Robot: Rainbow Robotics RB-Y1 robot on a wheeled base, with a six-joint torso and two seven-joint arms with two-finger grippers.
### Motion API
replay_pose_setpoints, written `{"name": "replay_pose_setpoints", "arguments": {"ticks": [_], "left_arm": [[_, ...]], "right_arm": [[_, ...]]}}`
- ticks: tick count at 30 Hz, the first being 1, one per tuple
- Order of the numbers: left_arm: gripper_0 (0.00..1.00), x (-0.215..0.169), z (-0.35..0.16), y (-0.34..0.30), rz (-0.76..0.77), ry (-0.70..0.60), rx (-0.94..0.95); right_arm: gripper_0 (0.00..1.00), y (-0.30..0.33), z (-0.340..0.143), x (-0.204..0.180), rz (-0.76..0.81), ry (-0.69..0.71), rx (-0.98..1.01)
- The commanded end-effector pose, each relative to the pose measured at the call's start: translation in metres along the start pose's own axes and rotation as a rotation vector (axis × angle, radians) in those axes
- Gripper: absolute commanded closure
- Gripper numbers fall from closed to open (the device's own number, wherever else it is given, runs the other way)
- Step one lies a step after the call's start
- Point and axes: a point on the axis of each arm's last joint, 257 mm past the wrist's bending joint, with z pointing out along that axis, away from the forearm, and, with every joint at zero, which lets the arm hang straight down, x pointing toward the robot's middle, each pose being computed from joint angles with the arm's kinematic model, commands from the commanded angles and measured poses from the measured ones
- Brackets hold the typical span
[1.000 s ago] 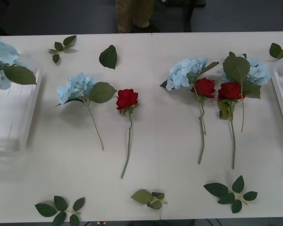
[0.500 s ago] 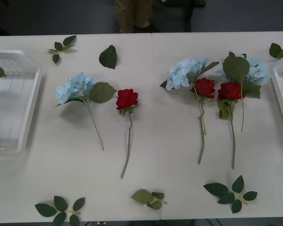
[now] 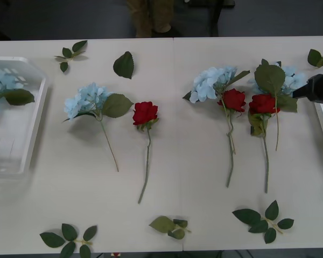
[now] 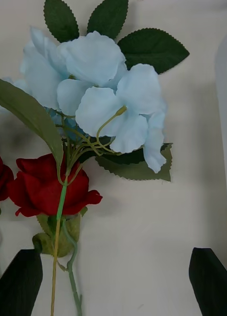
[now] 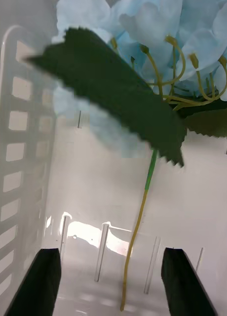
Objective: Place the red flowers into the right box and the blue flowers into the left box. If a person shows an open palm, hand one flower to the person first, then continue sorting.
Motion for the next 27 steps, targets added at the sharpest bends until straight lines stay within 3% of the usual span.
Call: {"name": "replay_pose_setpoints", "arguments": {"ticks": [1, 8, 13, 23, 25, 27], "left_arm": [[0.00, -0.011, -0.015, -0.015, -0.042, 0.025, 0.021], [0.00, 0.010, -0.036, -0.064, -0.099, 0.155, 0.047], [0.00, 0.025, -0.047, -0.146, -0.175, 0.205, 0.108], [0.00, 0.064, -0.066, -0.295, -0.150, 0.296, 0.189], [0.00, 0.074, -0.061, -0.325, -0.126, 0.291, 0.201], [0.00, 0.078, -0.056, -0.354, -0.110, 0.273, 0.219]], "right_arm": [[0.14, 0.032, 0.012, -0.017, 0.004, -0.059, -0.011], [0.13, 0.048, 0.034, -0.021, 0.034, -0.117, 0.020], [0.14, 0.062, 0.055, -0.025, 0.001, -0.175, 0.067], [0.15, 0.055, 0.081, -0.018, -0.025, -0.190, 0.112], [0.22, 0.051, 0.089, -0.016, -0.046, -0.201, 0.129], [0.38, 0.045, 0.097, -0.013, -0.044, -0.207, 0.133]]}}
